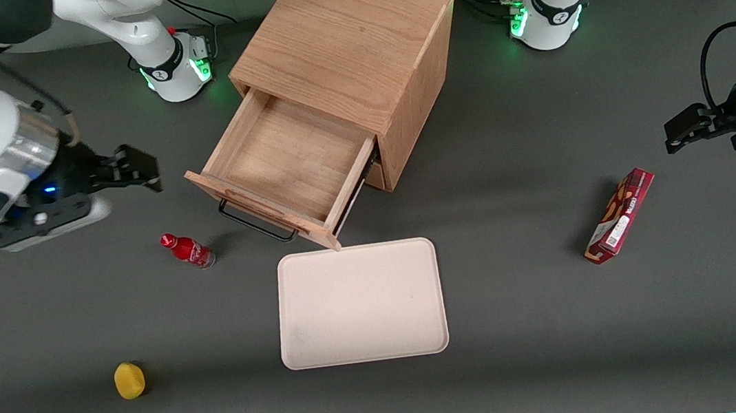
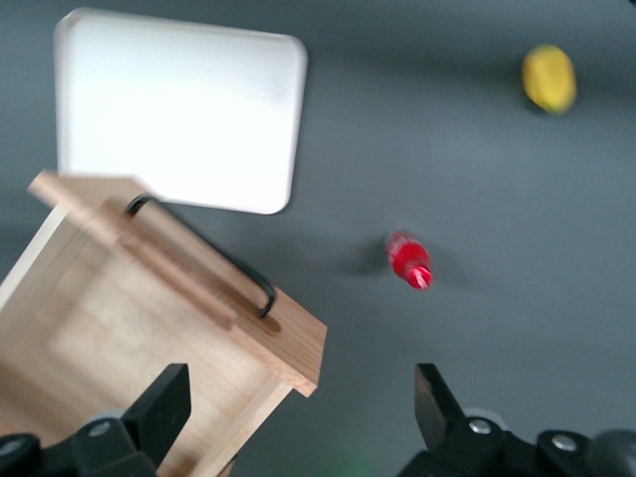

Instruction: Open upper drawer

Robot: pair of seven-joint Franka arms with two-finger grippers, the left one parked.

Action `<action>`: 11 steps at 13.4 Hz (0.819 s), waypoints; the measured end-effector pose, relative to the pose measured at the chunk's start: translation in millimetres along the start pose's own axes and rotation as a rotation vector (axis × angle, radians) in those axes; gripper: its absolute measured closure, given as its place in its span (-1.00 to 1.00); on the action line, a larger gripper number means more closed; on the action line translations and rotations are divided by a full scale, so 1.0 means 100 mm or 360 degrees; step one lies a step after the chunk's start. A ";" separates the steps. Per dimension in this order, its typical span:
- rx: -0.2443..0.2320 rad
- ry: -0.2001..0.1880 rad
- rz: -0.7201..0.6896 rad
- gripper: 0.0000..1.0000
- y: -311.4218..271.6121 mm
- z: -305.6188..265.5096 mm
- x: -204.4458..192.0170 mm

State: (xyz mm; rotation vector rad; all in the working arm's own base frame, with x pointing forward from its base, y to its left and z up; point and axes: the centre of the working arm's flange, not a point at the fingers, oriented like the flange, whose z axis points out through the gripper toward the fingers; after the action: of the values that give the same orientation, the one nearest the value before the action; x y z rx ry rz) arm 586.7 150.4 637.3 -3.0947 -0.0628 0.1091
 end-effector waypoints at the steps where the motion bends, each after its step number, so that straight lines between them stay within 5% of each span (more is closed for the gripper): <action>1: -0.0018 -0.0039 0.0082 -1.00 0.11 0.04 -0.02; 4: -0.0053 -0.0128 0.0274 -1.00 0.54 0.29 -0.08; 11: -0.0089 -0.0087 0.0391 -1.00 0.92 0.70 -0.34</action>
State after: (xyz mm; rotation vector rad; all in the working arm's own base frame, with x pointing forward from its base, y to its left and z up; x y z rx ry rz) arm 551.2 59.6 565.8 -3.1401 0.3188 0.2029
